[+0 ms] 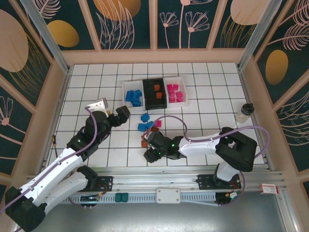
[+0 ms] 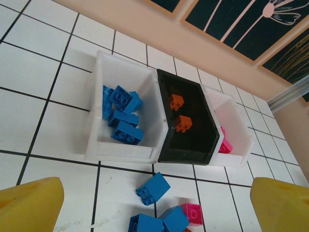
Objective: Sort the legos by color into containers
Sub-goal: Pick up the lego from the bottom-center of the table.
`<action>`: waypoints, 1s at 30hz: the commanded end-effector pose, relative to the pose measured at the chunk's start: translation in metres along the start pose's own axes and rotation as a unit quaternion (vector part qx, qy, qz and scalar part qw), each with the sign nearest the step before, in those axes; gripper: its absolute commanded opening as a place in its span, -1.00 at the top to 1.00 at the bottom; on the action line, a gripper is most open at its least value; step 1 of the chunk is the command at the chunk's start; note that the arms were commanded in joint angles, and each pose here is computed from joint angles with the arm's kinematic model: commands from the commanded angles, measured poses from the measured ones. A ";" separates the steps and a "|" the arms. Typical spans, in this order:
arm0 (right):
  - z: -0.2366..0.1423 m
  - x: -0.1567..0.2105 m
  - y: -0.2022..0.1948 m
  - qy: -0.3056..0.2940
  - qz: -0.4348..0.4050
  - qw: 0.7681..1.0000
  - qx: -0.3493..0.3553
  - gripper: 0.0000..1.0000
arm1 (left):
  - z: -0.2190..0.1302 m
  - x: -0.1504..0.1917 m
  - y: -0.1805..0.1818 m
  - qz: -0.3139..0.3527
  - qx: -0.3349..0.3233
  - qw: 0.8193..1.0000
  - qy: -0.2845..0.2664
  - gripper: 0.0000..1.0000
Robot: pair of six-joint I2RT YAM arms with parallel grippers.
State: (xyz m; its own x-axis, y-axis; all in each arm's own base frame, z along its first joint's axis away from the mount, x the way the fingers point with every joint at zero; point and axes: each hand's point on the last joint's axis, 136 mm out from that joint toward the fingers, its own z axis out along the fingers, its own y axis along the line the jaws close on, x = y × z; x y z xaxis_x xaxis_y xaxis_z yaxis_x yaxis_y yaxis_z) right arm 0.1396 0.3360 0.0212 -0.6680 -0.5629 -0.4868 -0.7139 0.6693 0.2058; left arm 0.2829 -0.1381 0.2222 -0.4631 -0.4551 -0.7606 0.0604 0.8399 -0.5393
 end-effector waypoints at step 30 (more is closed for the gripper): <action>-0.093 -0.206 -0.130 -0.263 0.144 0.954 0.028 0.68 | 0.010 0.048 0.038 0.000 -0.058 0.996 0.064 -0.98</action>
State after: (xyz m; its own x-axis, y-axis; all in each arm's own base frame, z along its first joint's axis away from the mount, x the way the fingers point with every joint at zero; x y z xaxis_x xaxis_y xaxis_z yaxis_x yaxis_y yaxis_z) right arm 0.3050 0.3223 0.1630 -0.6552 -0.1167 -0.7464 -0.5497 0.7514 0.3651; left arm 0.2764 -0.1306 0.1749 -0.5411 -0.4210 -0.7280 -0.0222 0.8725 -0.4881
